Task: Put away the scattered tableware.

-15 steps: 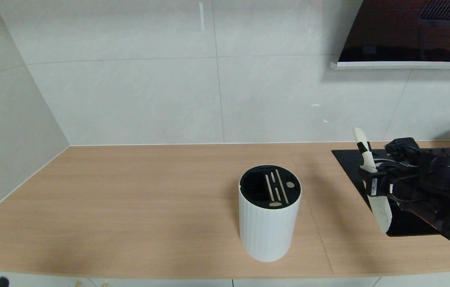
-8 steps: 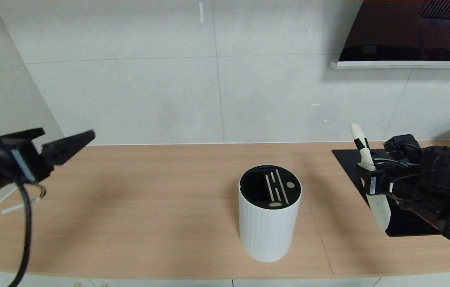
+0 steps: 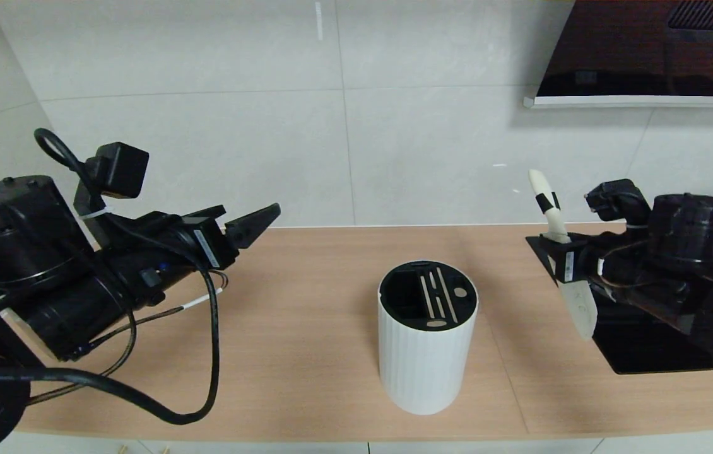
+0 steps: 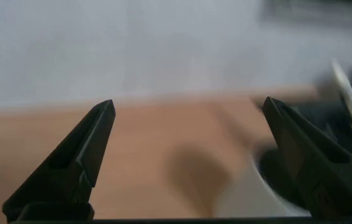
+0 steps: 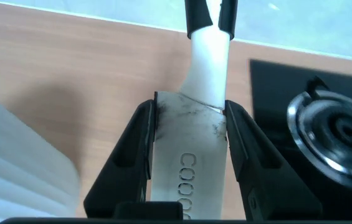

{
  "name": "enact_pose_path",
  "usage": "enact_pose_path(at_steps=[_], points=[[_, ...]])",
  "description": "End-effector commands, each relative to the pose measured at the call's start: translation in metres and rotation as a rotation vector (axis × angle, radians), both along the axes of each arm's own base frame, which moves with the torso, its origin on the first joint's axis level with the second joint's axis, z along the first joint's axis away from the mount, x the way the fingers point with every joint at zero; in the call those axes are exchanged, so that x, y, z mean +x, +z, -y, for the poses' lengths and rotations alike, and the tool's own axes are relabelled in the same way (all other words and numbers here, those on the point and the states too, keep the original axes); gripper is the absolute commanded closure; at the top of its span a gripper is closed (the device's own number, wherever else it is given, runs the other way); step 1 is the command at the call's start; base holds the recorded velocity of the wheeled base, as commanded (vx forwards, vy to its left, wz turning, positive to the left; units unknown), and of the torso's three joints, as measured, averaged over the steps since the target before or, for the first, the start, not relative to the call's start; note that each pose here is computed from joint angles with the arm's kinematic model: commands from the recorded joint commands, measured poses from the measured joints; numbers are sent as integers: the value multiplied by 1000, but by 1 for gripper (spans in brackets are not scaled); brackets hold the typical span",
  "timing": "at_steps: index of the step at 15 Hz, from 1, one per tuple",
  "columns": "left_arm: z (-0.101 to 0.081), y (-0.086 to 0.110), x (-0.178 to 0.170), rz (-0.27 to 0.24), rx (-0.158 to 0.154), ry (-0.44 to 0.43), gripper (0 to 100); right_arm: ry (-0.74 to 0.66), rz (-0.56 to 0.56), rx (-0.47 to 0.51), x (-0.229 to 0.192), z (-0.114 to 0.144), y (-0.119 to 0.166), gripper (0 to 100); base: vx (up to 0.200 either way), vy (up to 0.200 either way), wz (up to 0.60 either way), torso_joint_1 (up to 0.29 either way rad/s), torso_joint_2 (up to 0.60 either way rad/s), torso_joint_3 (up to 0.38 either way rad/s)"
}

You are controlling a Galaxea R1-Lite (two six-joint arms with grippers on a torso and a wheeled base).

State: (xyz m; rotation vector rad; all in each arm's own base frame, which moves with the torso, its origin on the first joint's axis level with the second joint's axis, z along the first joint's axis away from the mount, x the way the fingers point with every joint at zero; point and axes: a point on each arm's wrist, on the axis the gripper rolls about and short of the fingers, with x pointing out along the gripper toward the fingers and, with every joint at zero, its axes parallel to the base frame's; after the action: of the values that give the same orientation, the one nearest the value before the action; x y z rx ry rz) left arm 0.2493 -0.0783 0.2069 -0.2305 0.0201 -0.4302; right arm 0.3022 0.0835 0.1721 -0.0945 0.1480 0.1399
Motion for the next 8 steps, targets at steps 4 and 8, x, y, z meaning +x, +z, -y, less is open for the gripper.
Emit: enact_pose_path(at_steps=[4, 8], points=[[12, 22, -27, -30, -112, -133, 0, 117, 43, 70, -21, -37, 70, 100, 0, 0, 0, 0, 0, 0], [37, 51, -23, -180, -163, -379, 0, 247, 51, 102, -56, -70, 78, 100, 0, 0, 0, 0, 0, 0]])
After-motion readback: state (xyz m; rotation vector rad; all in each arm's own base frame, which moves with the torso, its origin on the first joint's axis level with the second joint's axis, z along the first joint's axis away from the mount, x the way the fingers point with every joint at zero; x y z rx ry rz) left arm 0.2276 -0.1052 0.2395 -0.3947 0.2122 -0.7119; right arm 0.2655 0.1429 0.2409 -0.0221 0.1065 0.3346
